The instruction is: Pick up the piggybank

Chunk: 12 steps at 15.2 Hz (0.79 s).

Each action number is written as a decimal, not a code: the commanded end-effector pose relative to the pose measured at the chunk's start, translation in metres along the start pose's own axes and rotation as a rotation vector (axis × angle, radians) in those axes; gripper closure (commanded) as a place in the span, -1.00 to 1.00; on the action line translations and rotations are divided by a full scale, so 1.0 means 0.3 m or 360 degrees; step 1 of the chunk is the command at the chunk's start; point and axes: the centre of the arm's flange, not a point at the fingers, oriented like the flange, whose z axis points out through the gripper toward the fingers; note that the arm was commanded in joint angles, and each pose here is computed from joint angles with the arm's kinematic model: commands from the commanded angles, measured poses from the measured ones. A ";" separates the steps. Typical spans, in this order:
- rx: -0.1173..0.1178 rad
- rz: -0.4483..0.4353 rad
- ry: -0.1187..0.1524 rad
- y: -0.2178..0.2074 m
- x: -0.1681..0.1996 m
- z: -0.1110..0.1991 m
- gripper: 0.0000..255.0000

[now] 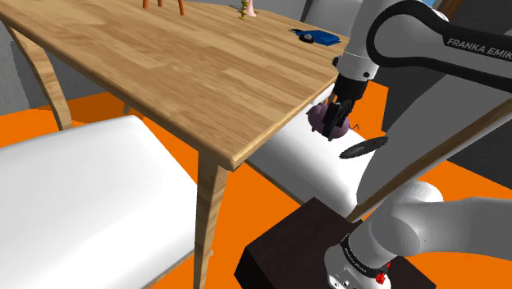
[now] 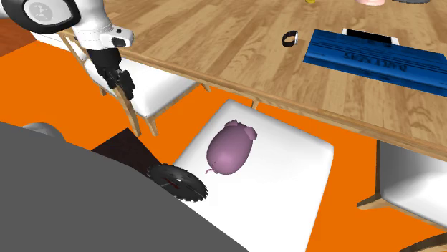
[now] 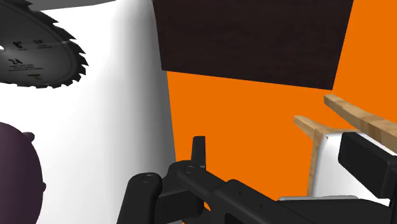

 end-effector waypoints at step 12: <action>0.0004 -0.0018 -0.0051 0.473 0.028 0.109 -1.00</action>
